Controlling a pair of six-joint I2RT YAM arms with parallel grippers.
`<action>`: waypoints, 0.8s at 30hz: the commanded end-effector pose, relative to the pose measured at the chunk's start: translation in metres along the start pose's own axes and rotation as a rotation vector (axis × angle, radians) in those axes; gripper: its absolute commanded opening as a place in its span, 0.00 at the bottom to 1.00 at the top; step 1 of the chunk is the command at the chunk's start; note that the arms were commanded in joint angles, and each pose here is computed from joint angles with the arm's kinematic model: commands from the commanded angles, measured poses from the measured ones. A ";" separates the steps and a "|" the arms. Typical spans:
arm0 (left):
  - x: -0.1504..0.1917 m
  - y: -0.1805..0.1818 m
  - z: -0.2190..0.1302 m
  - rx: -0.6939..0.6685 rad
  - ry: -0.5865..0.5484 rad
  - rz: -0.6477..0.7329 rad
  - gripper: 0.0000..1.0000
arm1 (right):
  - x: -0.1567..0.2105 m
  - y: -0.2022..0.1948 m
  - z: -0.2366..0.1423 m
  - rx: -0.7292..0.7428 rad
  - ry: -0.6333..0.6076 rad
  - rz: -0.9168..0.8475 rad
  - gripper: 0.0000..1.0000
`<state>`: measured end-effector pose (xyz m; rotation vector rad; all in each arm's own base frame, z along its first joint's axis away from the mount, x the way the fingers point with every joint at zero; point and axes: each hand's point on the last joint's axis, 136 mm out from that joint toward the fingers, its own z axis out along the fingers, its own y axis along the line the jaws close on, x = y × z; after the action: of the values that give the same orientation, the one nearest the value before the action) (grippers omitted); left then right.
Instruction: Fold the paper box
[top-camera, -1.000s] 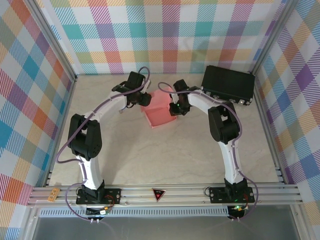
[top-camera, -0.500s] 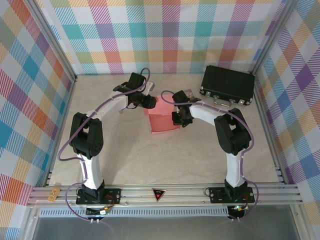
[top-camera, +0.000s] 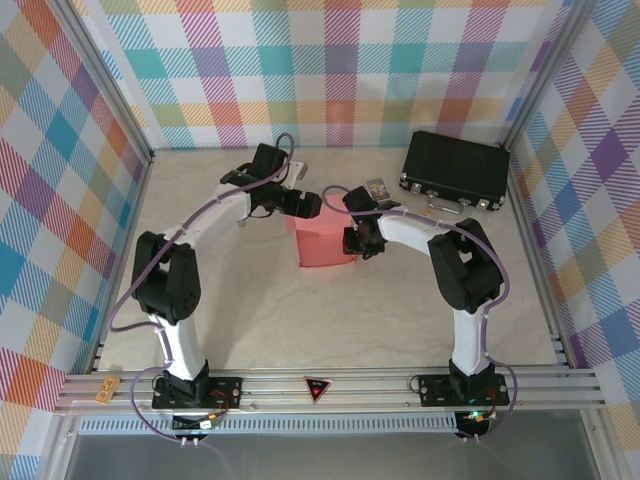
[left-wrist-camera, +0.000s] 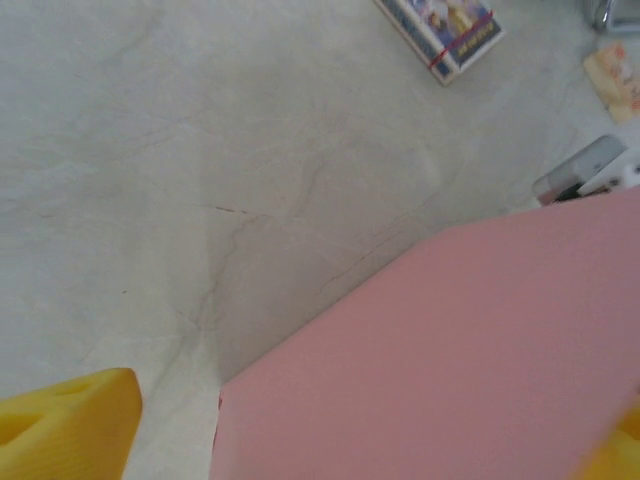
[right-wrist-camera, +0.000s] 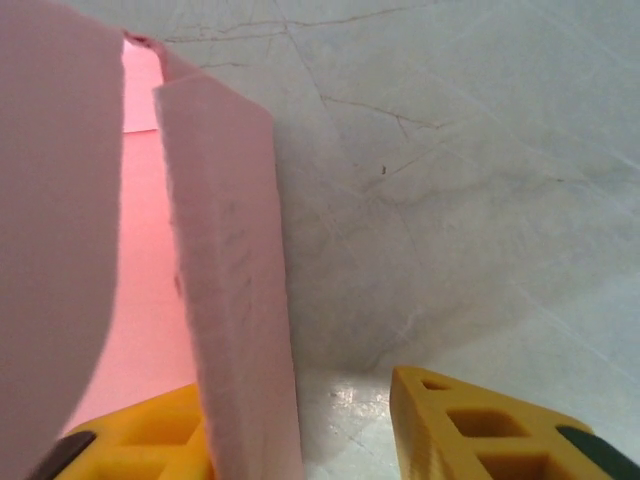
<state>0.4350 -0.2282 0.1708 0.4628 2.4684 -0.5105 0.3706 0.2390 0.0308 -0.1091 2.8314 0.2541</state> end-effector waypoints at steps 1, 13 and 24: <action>-0.017 0.004 -0.049 -0.069 -0.113 -0.008 0.95 | -0.008 0.004 -0.021 -0.012 -0.044 -0.010 0.43; 0.068 -0.001 -0.055 0.007 -0.107 -0.375 0.91 | -0.017 0.001 -0.016 -0.019 -0.045 -0.002 0.45; 0.090 -0.003 0.003 0.028 -0.066 -0.478 0.75 | -0.024 -0.001 -0.008 -0.021 -0.038 0.008 0.35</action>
<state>0.3547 -0.1958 0.1139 -0.1312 2.5416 -0.6663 0.3852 0.2362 0.0473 -0.0871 2.7876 0.2809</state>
